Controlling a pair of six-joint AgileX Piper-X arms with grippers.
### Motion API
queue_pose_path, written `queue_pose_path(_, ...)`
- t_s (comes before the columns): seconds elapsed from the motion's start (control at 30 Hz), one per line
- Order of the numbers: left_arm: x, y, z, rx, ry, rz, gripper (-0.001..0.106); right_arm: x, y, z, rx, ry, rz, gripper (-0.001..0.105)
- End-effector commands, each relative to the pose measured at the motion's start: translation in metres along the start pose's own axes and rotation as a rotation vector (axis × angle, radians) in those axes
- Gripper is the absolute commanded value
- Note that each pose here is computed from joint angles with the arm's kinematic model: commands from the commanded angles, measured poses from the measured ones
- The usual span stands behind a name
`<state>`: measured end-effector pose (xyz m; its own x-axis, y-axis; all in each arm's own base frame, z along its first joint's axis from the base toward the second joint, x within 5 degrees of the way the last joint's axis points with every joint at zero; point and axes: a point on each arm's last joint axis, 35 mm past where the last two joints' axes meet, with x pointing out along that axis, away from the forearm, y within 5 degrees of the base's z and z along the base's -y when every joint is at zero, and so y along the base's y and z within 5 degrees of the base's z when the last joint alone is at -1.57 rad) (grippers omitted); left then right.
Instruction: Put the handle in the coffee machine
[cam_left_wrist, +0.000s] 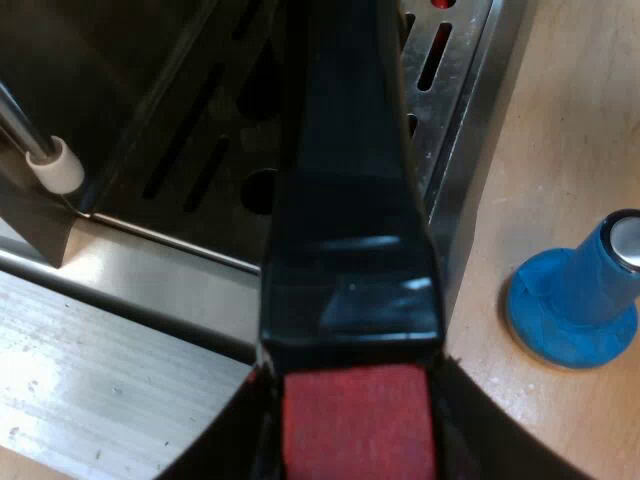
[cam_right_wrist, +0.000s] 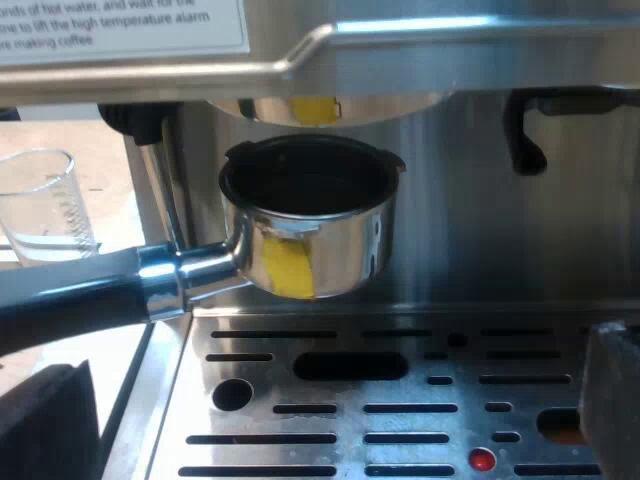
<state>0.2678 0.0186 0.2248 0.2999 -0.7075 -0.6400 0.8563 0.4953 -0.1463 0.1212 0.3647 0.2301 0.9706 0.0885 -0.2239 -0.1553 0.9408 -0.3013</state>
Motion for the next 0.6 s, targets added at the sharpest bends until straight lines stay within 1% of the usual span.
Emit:
queue_pose_path(0.03, -0.002, 0.000, 0.006, 0.023, -0.059, -0.022, 0.000, 0.001, -0.001, 0.003, 0.004, -0.014, -0.018, 0.098)
queue_pose_path(0.17, -0.002, 0.000, 0.006, 0.021, -0.058, -0.023, 0.000, 0.001, -0.001, 0.005, -0.013, -0.025, -0.029, 0.098)
queue_pose_path(0.2, -0.002, 0.000, 0.006, 0.021, -0.058, -0.023, 0.000, 0.001, -0.002, 0.006, -0.017, -0.032, -0.053, 0.098)
queue_pose_path(0.27, -0.002, -0.001, 0.006, 0.016, -0.056, -0.026, 0.000, 0.001, -0.003, 0.006, -0.006, -0.042, -0.085, 0.098)
queue_pose_path(0.33, -0.002, -0.001, 0.006, 0.017, -0.056, -0.026, 0.000, 0.001, -0.004, 0.005, -0.001, -0.044, -0.088, 0.098)
queue_pose_path(0.4, -0.002, -0.001, 0.006, 0.017, -0.056, -0.026, 0.000, 0.001, -0.004, 0.000, -0.004, -0.044, -0.091, 0.098)
queue_pose_path(0.47, -0.002, -0.001, 0.006, 0.017, -0.056, -0.026, 0.000, 0.002, -0.005, -0.005, 0.006, -0.049, -0.099, 0.098)
queue_pose_path(0.6, -0.002, -0.001, 0.006, 0.017, -0.056, -0.026, 0.000, 0.002, -0.005, -0.005, 0.010, -0.050, -0.097, 0.098)
